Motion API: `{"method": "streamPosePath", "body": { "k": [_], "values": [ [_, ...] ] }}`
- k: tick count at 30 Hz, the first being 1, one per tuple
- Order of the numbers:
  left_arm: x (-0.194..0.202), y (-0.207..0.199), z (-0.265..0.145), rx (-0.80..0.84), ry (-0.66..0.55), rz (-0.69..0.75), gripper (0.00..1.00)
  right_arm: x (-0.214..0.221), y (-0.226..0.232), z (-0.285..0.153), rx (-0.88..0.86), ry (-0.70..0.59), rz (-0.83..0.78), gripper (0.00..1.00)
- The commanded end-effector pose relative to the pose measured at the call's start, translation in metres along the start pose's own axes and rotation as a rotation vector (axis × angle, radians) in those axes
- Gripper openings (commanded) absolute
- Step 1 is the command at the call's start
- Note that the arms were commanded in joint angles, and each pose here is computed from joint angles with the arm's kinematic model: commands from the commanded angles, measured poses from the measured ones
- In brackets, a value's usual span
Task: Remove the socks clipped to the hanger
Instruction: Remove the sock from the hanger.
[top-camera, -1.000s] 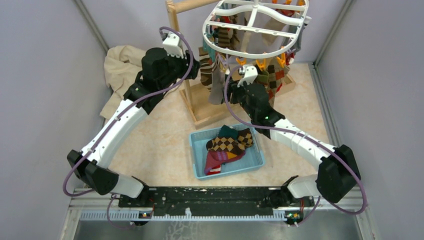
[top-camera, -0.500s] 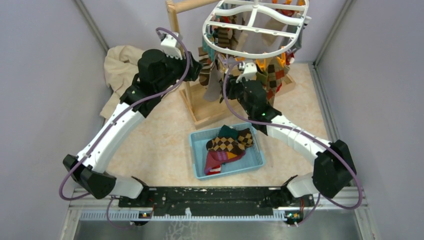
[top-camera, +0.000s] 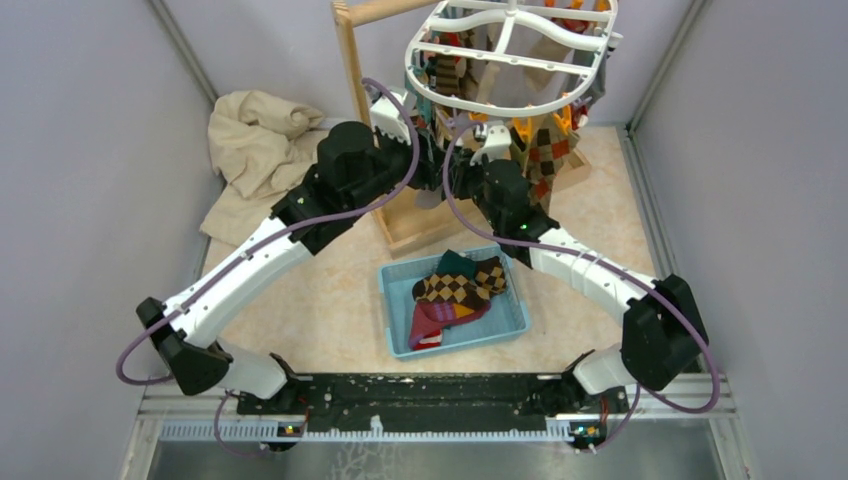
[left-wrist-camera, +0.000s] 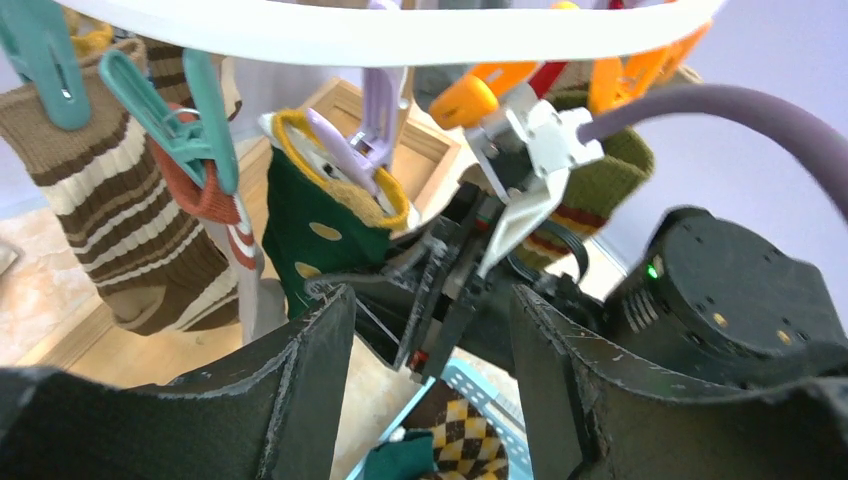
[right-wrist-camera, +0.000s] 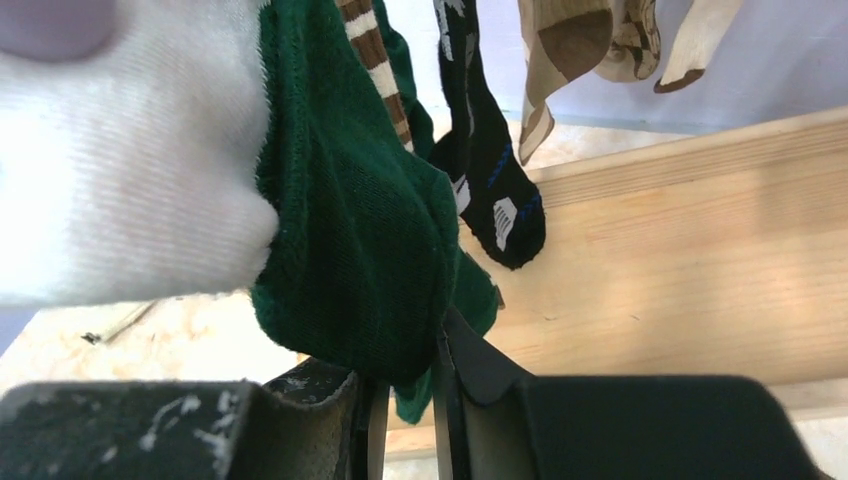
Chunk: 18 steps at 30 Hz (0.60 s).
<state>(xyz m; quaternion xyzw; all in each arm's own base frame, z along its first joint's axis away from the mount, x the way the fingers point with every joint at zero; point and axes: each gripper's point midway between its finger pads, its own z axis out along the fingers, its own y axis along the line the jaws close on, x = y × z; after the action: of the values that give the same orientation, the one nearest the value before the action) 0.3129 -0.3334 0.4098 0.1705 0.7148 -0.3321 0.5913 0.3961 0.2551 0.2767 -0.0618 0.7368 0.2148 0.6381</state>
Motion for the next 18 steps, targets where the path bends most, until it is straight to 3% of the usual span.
{"method": "streamPosePath", "body": {
  "k": [1, 2, 4, 5, 18],
  "values": [
    [-0.02, 0.007, 0.011, -0.069, -0.096, -0.062, 0.64, -0.036, 0.013, -0.009, -0.062, -0.103, 0.026, 0.18],
    [-0.023, 0.008, 0.013, -0.076, -0.113, -0.069, 0.64, -0.036, 0.013, -0.01, -0.067, -0.105, 0.025, 0.17],
    [-0.026, 0.013, 0.018, -0.106, -0.14, -0.079, 0.65, -0.035, 0.014, -0.011, -0.075, -0.102, 0.023, 0.02],
    [-0.028, 0.015, 0.02, -0.119, -0.151, -0.086, 0.65, -0.035, 0.015, -0.011, -0.079, -0.102, 0.024, 0.0],
    [-0.037, 0.008, 0.043, -0.111, -0.207, -0.153, 0.66, -0.027, 0.027, -0.02, -0.125, -0.094, -0.004, 0.0]
  ]
}}
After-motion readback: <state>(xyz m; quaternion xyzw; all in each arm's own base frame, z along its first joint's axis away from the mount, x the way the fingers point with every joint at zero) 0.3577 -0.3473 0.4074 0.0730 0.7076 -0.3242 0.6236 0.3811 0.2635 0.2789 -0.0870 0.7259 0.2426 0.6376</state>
